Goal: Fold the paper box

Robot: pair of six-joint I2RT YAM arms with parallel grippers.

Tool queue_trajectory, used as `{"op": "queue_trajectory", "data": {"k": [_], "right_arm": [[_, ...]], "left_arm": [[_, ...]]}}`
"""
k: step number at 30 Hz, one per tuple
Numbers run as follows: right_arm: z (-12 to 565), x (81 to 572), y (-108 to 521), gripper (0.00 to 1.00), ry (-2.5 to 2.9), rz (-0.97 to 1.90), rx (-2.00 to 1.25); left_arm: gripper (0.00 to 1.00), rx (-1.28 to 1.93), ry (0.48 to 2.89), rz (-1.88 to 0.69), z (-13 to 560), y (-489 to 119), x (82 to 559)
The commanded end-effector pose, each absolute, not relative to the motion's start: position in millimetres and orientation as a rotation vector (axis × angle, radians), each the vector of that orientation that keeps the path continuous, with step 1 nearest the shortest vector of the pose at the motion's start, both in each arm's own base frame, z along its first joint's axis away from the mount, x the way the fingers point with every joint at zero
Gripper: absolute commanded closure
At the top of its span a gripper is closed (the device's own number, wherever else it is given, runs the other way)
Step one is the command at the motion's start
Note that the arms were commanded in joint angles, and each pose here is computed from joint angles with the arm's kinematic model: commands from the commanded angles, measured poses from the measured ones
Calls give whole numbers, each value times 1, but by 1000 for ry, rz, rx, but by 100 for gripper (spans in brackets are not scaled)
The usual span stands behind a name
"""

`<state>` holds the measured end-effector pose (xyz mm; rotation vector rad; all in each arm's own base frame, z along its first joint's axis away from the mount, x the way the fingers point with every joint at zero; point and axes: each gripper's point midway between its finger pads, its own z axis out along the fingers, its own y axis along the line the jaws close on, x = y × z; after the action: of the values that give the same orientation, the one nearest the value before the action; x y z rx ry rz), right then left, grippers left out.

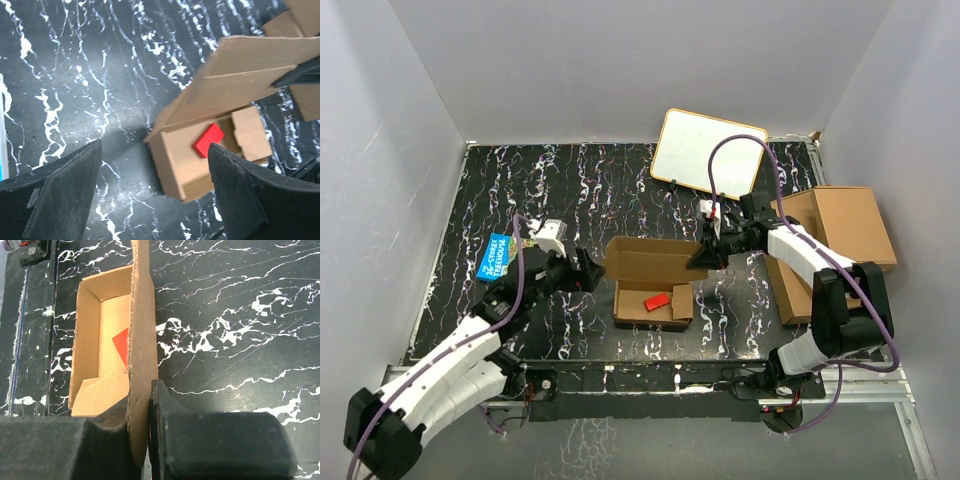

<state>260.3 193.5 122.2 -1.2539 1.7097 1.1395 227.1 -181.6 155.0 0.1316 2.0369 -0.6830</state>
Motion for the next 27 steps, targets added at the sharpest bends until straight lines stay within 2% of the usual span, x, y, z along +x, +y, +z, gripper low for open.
{"op": "queue_trajectory", "data": {"k": [1,6,11,18,27], "right_arm": [[143,269,203,92,1565,1146,-1359],[146,273,208,92,1526,1174,-1441],[145,283,210,92,1503,1189,-1488],[138,288,216,92,1496,1258,-1531],[140,295,219,92,1494,1243,-1548]], "left_arm": [[16,273,2038,-771,148,-193,236],[16,438,1957,-822,154,-208,252],[17,474,1854,-874,158,-217,255],[26,436,1825,-880,146,-217,257],[60,453,1817,-886,136,-220,260]]}}
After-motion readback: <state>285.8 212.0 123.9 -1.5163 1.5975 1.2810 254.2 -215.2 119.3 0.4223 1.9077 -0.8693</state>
